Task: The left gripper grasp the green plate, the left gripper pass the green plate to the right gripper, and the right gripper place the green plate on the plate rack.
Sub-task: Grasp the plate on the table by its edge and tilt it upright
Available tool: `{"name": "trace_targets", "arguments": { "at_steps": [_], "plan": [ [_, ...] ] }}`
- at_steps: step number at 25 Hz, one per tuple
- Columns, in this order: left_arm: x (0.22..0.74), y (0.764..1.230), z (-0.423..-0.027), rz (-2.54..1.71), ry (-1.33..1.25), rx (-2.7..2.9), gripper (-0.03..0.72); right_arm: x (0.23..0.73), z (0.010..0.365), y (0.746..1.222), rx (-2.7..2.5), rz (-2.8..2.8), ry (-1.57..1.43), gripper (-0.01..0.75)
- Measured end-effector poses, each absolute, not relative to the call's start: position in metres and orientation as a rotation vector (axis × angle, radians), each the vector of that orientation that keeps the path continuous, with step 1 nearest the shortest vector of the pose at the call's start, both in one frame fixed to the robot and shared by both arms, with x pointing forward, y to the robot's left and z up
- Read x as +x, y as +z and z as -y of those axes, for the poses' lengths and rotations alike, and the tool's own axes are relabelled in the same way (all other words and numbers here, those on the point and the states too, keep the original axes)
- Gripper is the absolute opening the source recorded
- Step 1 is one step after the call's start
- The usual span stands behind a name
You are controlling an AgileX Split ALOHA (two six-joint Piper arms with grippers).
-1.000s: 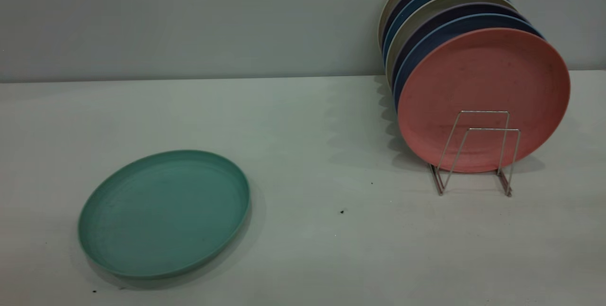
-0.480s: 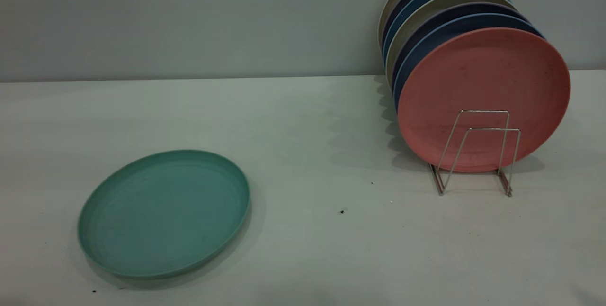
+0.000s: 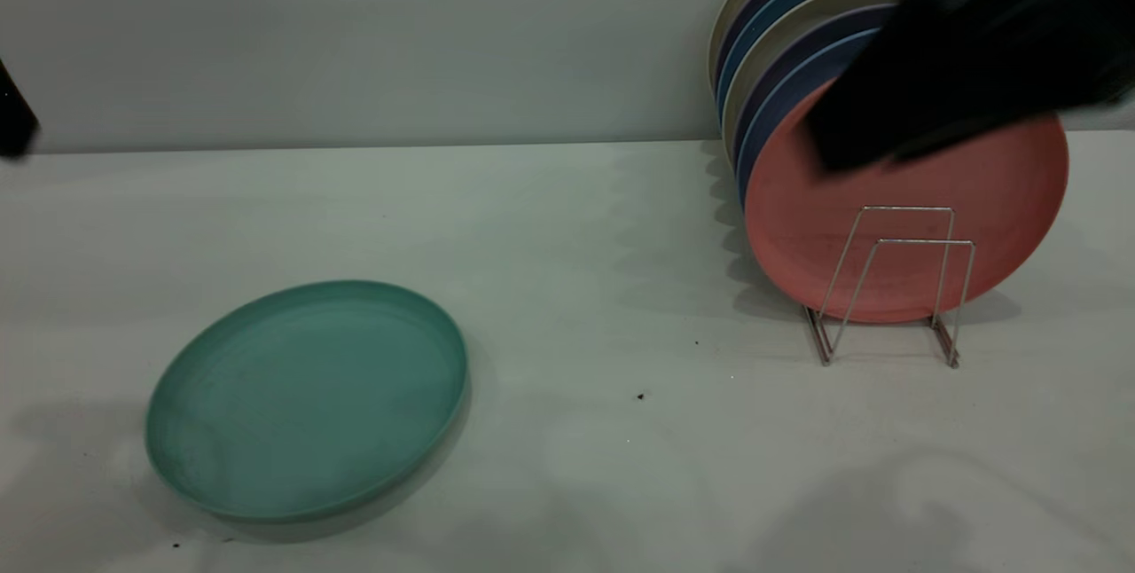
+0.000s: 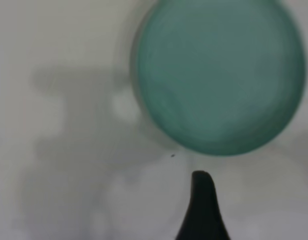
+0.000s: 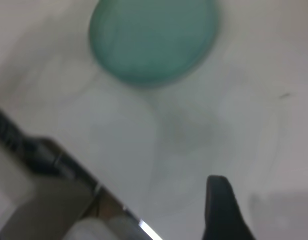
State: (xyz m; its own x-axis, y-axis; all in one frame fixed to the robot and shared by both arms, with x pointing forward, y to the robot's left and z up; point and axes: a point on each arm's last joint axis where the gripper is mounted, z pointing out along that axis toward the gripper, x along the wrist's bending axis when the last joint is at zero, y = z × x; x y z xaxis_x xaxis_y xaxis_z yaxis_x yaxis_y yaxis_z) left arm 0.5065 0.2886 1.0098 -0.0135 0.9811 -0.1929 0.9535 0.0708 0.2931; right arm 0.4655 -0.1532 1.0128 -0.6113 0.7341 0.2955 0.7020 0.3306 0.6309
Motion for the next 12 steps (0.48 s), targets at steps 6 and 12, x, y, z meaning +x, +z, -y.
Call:
{"name": "trace_targets", "arguments": {
  "at_steps": [6, 12],
  "plan": [
    [0.546, 0.950, -0.297, -2.034, -0.103, 2.018, 0.591, 0.497, 0.106, 0.976, 1.358, -2.623, 1.079, 0.456],
    [0.584, 0.893, -0.299, -2.002, -0.215, 2.133, 0.591, 0.513, 0.092, 0.954, 1.420, -2.670, 1.063, 0.456]
  ]
}}
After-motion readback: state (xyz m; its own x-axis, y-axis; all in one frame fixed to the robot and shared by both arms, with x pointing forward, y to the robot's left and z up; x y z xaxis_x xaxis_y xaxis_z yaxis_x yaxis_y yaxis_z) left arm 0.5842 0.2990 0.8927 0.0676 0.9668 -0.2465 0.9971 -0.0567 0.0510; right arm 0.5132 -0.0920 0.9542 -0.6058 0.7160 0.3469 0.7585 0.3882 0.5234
